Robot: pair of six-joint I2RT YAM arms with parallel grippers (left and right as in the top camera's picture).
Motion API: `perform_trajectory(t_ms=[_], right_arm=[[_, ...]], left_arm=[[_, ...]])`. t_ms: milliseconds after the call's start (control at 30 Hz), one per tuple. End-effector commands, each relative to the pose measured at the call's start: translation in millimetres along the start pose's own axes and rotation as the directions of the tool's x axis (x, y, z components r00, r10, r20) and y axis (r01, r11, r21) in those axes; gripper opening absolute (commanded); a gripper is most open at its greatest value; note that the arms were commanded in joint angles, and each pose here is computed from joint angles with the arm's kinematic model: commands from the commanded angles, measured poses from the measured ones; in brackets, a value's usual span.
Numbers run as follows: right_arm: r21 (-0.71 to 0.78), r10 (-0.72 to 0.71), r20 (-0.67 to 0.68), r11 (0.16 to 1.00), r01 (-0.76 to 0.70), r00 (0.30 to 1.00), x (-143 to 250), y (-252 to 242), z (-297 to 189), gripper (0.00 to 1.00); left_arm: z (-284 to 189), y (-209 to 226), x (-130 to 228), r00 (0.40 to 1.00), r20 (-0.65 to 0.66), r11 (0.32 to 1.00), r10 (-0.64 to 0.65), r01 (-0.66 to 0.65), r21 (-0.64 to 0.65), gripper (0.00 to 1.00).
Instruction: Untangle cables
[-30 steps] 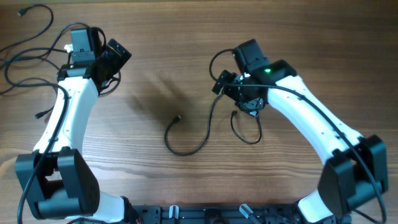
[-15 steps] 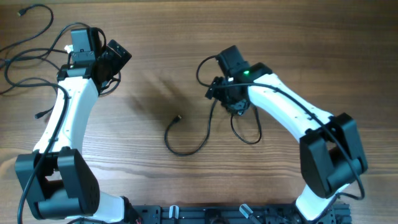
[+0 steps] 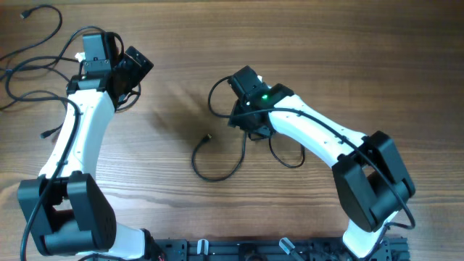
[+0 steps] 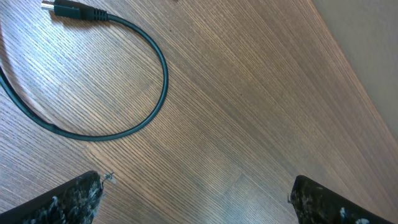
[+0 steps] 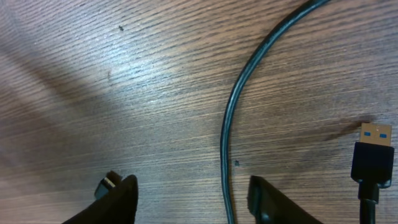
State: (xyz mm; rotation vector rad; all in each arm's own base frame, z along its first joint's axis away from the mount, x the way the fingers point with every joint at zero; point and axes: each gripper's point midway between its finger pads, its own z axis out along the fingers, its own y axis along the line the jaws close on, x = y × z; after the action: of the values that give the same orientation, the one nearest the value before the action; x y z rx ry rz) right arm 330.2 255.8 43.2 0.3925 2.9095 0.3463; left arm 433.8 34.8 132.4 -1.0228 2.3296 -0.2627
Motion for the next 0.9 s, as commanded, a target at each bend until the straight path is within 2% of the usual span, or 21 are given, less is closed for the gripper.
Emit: perform_trajectory(t_ms=[0, 200, 400, 467, 567, 700, 733, 867], right_arm=[[0.073, -0.045, 0.062, 0.996, 0.040, 0.997, 1.1, -3.6, 10.4, 0.54], [0.145, -0.061, 0.015, 0.988, 0.059, 0.998, 14.5, -15.8, 39.9, 0.54], [0.151, -0.060, 0.012, 0.987, 0.058, 0.998, 14.3, -17.6, 42.1, 0.54], [0.156, -0.063, 0.005, 0.986, 0.061, 0.998, 15.7, -19.1, 42.4, 0.47], [0.159, -0.063, 0.003, 0.985, 0.061, 0.998, 16.2, -20.0, 42.8, 0.27], [0.158, -0.082, 0.001, 0.984, 0.081, 0.997, 15.7, -19.7, 42.6, 0.08], [0.154, -0.084, 0.000, 0.985, 0.083, 0.996, 15.4, -18.3, 41.8, 0.05], [0.140, -0.076, 0.015, 0.987, 0.073, 0.997, 9.3, -14.6, 34.8, 0.05]], left_arm=[[3.4, 4.2, 1.4, 1.000, 0.002, 1.000, -0.008, 0.008, -0.021, 1.00], [3.4, 4.4, 1.6, 1.000, 0.001, 1.000, -0.008, 0.008, -0.021, 1.00], [3.4, 4.4, 1.5, 1.000, 0.001, 1.000, -0.008, 0.008, -0.021, 1.00], [3.4, 4.3, 1.4, 1.000, 0.002, 1.000, -0.008, 0.008, -0.021, 1.00], [3.4, 4.4, 1.5, 1.000, 0.001, 1.000, -0.008, 0.008, -0.021, 1.00], [3.4, 4.4, 1.6, 1.000, 0.001, 1.000, -0.008, 0.008, -0.021, 1.00], [3.4, 4.4, 1.7, 1.000, 0.000, 1.000, -0.008, 0.008, -0.022, 1.00], [3.5, 5.1, 2.3, 1.000, -0.002, 1.000, -0.008, 0.008, -0.024, 1.00]])
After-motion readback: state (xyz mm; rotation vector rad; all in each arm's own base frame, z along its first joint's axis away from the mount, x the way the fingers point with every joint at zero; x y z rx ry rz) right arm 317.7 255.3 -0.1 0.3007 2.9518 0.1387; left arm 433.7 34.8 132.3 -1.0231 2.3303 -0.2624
